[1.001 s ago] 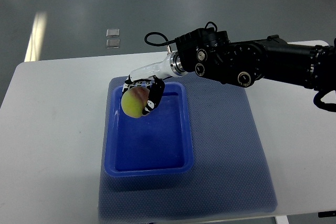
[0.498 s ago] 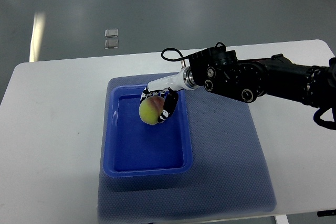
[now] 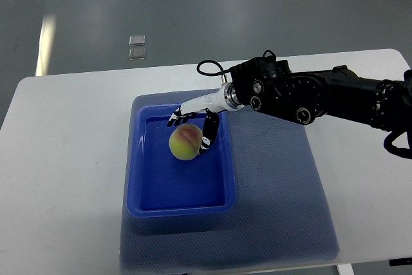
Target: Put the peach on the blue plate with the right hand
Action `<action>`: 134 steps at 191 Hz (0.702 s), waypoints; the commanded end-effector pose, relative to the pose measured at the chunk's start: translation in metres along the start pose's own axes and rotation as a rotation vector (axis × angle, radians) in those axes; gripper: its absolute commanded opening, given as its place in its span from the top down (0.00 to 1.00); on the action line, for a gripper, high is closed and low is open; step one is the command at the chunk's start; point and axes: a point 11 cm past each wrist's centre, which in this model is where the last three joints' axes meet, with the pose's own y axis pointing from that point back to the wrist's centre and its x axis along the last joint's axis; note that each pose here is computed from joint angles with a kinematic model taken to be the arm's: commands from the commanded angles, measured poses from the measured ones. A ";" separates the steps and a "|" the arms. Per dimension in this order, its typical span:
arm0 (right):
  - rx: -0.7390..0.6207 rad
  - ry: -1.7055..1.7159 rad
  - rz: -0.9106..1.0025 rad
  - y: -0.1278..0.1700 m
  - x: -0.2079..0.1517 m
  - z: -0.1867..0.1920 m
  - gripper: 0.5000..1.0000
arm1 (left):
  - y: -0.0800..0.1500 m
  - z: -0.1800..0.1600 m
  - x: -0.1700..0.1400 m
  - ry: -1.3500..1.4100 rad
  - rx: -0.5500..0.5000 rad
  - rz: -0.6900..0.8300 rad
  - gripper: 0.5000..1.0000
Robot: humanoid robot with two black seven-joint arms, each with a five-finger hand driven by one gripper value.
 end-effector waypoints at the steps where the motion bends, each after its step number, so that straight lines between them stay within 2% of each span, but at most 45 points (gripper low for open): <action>1: 0.025 0.007 0.036 0.007 0.019 -0.014 0.16 | 0.000 0.000 0.000 -0.001 0.000 -0.001 0.00; 17: 0.043 0.005 0.052 0.009 0.026 -0.021 0.16 | 0.000 0.000 0.000 -0.001 0.000 -0.001 0.00; 18: 0.081 -0.011 0.084 0.013 0.038 -0.033 0.16 | 0.000 0.000 0.000 -0.001 0.000 -0.001 0.00; 24: 0.104 -0.027 0.105 0.016 0.045 -0.039 0.16 | 0.000 0.000 0.000 -0.002 0.001 -0.001 0.00; 36: 0.110 -0.047 0.129 0.023 0.052 -0.035 0.16 | 0.000 0.000 0.000 -0.002 0.001 0.001 0.00; 37: 0.119 -0.096 0.188 0.038 0.067 -0.024 0.16 | 0.000 0.000 0.000 -0.002 0.001 -0.001 0.00; 50: 0.144 -0.170 0.266 0.057 0.084 -0.012 0.16 | 0.000 0.000 -0.001 -0.003 0.001 -0.002 0.00; 83: 0.254 -0.513 0.510 0.100 0.098 0.048 0.16 | 0.000 0.000 -0.001 -0.003 0.001 -0.004 0.00; 95: 0.261 -0.537 0.526 0.102 0.097 0.052 0.16 | 0.000 0.000 -0.001 -0.003 0.001 -0.004 0.00; 96: 0.294 -0.656 0.615 0.110 0.094 0.072 0.16 | 0.000 0.000 -0.001 -0.003 0.001 -0.004 0.00; 134: 0.411 -1.073 0.829 0.122 0.057 0.134 0.16 | 0.000 0.000 -0.001 -0.004 0.001 -0.002 0.00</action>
